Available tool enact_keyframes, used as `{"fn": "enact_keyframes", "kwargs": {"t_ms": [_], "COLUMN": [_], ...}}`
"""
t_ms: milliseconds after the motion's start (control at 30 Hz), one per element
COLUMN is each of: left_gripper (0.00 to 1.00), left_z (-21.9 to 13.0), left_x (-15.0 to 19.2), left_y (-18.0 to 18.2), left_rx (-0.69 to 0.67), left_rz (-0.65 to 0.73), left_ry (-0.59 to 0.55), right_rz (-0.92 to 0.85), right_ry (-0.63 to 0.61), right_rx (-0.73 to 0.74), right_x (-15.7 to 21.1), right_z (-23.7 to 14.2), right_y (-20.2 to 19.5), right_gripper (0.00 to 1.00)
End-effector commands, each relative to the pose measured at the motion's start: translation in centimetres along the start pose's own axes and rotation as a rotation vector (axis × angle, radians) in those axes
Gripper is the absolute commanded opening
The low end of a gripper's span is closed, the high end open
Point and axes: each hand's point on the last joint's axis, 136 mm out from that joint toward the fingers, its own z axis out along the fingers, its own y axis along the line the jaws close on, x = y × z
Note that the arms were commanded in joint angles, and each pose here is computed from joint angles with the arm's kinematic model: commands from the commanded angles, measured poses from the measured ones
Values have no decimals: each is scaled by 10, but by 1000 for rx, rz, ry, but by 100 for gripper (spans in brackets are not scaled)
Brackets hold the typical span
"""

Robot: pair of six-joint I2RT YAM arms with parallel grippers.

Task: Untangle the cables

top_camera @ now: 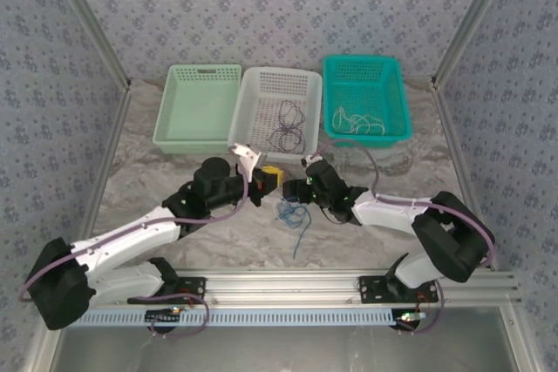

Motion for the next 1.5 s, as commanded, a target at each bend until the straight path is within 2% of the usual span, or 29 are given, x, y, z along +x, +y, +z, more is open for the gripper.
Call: {"fn": "enact_keyframes", "kwargs": {"t_ms": [0,300,467,700,900,1033,1233,1300,1367,1467], "left_gripper": [0,0,0,0,0,0,0,0,0,0], "left_z": [-20,-48,-59,-56,-52,-46,-60,-64,-62,-53], "left_x": [-54,-85,-118,-162,-199,-204,-222,-230,-233,-234], "left_y": [-15,1,6,19,24,21,34,38,39,43], "left_rx": [2,-103,-149,-207,-183,-167,-237,-245,-230,-221], "left_rz": [72,134,183,257,279,299,316,312,303,299], "left_ry": [-129,-166,-213,-223,-244,-217,-256,-266,-267,-258], "right_rz": [-19,-11,7,29,53,60,70,67,68,63], "right_ry": [91,132,145,150,156,162,179,185,189,191], "right_rx": [120,169,187,214,225,231,246,251,255,241], "right_x": [22,50,62,70,79,83,92,94,95,94], "right_z": [1,-8,-10,-12,-13,-15,-16,-17,-17,-17], "right_y": [-25,-47,-56,-67,-75,-79,-87,-89,-90,-87], "right_gripper": [73,73,73,73,71,56,19,14,18,33]}}
